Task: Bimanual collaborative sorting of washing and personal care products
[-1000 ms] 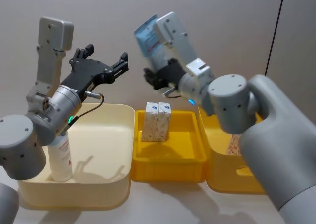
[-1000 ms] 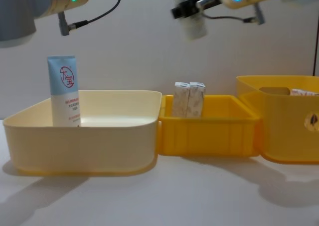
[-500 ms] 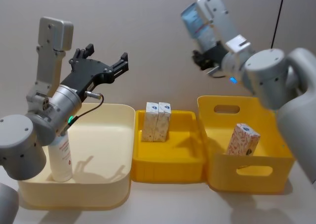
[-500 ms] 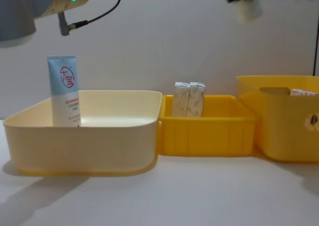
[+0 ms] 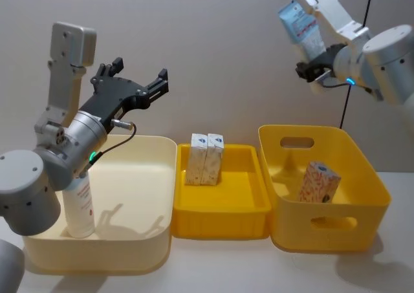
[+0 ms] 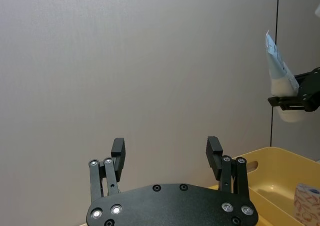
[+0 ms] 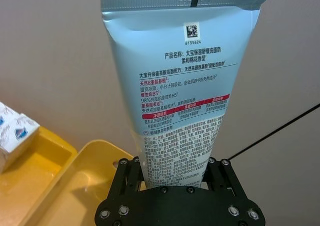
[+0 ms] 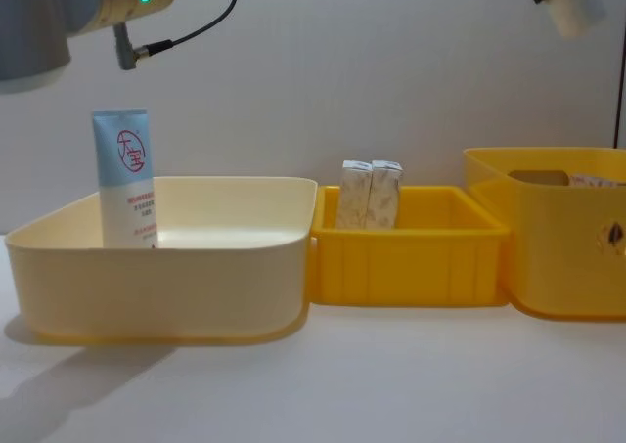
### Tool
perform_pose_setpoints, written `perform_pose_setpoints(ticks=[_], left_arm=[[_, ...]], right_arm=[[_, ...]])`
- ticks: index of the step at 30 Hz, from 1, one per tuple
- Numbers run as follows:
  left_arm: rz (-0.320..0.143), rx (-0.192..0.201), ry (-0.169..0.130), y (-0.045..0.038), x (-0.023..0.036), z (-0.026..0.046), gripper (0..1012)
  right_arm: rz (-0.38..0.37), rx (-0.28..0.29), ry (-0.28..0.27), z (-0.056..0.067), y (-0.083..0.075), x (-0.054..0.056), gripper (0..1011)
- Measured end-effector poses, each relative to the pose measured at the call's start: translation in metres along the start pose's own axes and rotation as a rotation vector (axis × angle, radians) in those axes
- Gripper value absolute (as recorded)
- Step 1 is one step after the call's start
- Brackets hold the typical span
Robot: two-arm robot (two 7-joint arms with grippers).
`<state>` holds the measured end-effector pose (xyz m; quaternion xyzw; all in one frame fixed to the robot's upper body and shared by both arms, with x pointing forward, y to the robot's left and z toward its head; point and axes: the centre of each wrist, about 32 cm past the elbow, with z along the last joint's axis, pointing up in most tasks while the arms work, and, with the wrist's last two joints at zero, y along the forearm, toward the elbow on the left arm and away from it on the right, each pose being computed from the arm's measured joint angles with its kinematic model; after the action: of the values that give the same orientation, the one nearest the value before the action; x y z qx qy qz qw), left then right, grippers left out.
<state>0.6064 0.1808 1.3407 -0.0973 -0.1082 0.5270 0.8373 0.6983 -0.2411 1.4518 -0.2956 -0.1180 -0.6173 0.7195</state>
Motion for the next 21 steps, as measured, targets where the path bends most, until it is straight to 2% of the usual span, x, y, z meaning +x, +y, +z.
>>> perform_pose_setpoints(ticks=[7, 11, 21], left_arm=[[0.000, 0.000, 0.000, 0.0000, 0.0000, 0.0000, 1003], [0.000, 0.000, 0.000, 0.0000, 0.0000, 0.0000, 1003], [0.000, 0.000, 0.000, 0.0000, 0.0000, 0.0000, 1003]], right_arm=[[0.066, -0.079, -0.003, 0.002, 0.003, 0.023, 529], [0.112, -0.113, -0.001, 0.003, 0.004, 0.032, 529], [0.243, -0.193, 0.008, 0.000, 0.008, 0.046, 529]])
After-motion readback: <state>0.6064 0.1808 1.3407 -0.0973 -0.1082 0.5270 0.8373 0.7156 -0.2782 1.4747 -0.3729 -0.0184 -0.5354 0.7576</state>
